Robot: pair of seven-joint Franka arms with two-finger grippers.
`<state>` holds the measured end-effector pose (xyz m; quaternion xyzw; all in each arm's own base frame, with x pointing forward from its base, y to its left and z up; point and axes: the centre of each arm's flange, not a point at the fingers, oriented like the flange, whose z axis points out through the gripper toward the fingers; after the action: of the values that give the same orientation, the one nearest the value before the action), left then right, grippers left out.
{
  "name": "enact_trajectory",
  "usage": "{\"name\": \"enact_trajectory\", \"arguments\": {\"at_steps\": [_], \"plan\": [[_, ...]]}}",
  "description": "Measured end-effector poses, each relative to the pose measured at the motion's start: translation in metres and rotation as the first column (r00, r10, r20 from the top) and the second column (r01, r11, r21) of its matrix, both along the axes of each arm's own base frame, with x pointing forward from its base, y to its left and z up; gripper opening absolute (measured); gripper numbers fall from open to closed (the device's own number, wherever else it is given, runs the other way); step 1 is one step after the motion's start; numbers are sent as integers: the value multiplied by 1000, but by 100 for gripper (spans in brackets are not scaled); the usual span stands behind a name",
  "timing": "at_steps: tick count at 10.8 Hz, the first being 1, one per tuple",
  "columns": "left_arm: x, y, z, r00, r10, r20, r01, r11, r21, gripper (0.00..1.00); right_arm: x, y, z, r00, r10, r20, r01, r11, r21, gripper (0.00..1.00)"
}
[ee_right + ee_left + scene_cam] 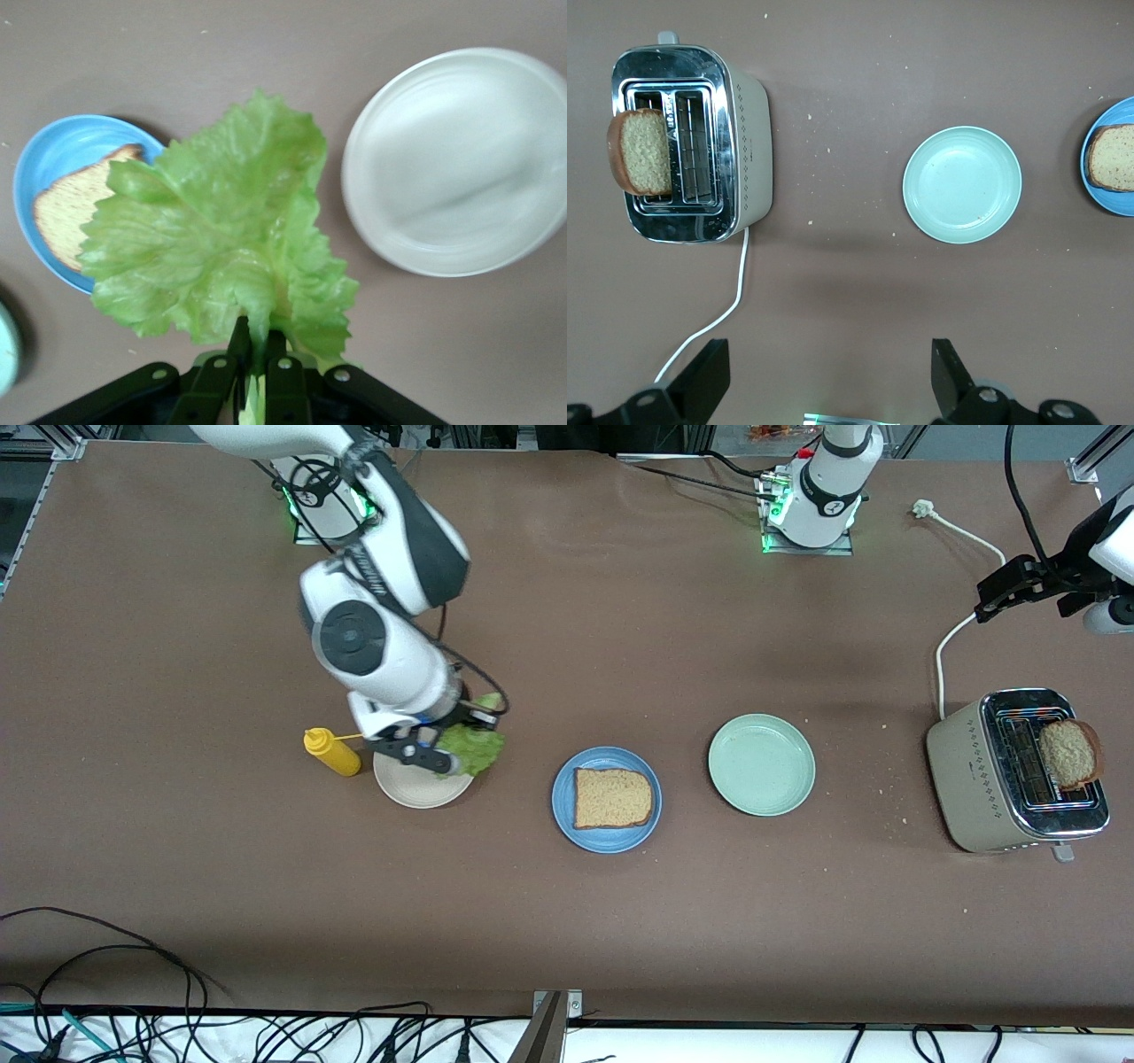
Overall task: Make sandwich in blue plate with both arms
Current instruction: 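Carry the lettuce with the right gripper and drop it onto the bread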
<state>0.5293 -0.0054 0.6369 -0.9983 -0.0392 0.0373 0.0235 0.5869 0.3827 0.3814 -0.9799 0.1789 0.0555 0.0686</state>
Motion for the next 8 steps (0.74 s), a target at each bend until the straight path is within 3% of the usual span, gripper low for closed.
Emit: {"name": "enact_trajectory", "arguments": {"at_steps": [3, 5, 8], "plan": [[1, 0, -1, 1000, 0, -2, 0, 1000, 0, 100, -7, 60, -34, 979, -191, 74, 183, 978, 96, 10], [1, 0, -2, 1000, 0, -4, 0, 1000, 0, 100, -1, 92, -58, 940, -324, 105, 299, 934, 197, 10], [2, 1, -2, 1000, 1, -4, -1, 1000, 0, 100, -2, 122, -118, 901, -411, 139, 352, 880, 319, 10]]}}
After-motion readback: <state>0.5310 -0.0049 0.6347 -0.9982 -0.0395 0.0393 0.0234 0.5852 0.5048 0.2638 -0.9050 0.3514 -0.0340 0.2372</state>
